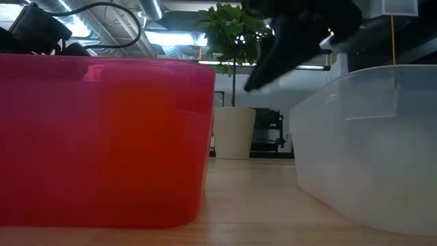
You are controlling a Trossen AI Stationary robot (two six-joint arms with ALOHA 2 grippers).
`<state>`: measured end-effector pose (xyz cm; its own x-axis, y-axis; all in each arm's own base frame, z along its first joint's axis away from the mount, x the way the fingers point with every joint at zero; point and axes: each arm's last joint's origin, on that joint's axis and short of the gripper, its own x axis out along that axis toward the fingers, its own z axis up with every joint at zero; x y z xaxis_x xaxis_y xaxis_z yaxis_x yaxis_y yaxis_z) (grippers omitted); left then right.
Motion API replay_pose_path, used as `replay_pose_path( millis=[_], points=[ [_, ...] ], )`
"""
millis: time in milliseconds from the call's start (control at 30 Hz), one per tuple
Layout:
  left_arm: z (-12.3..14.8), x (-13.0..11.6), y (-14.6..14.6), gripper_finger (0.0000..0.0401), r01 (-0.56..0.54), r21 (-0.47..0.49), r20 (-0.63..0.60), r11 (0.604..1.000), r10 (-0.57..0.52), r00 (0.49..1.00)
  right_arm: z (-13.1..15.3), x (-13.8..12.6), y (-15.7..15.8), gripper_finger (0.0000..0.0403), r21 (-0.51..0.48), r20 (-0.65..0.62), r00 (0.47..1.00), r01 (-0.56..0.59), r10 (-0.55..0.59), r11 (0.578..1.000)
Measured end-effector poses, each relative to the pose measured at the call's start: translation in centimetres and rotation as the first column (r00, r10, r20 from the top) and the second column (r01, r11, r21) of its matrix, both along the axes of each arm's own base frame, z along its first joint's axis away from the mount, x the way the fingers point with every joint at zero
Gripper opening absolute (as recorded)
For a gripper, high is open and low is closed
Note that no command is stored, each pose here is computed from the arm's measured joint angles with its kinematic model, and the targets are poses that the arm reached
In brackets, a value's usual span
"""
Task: Pick and place medicine bottles into bin by pill shape (circle, oval)
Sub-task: Adjust the transparent bin
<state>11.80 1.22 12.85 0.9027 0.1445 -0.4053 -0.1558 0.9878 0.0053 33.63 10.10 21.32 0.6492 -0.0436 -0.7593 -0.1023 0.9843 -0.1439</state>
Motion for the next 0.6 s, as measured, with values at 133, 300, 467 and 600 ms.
replay_pose_path(
  millis=[133,300,467,600],
  points=[
    [0.0,0.0,0.0,0.0228,0.003,0.005,-0.001,1.0,-0.003,1.0,0.9,0.4,0.2,0.0225,-0.005,0.036,0.999,-0.019,0.019,1.0],
    [0.0,0.0,0.0,0.0228,-0.001,-0.003,0.0,1.0,0.001,1.0,1.3,0.7,0.2,0.0225,0.005,0.068,0.998,-0.019,0.019,1.0],
    [0.0,0.0,0.0,0.0228,-0.011,-0.024,0.004,1.0,0.011,1.0,1.5,0.9,0.1,0.0225,-0.053,0.083,0.993,-0.076,0.08,0.996],
    [0.0,0.0,0.0,0.0228,-0.01,-0.024,0.004,1.0,0.011,1.0,2.8,1.4,-0.1,0.0225,-0.022,0.101,0.994,-0.037,0.039,0.999]
  ],
)
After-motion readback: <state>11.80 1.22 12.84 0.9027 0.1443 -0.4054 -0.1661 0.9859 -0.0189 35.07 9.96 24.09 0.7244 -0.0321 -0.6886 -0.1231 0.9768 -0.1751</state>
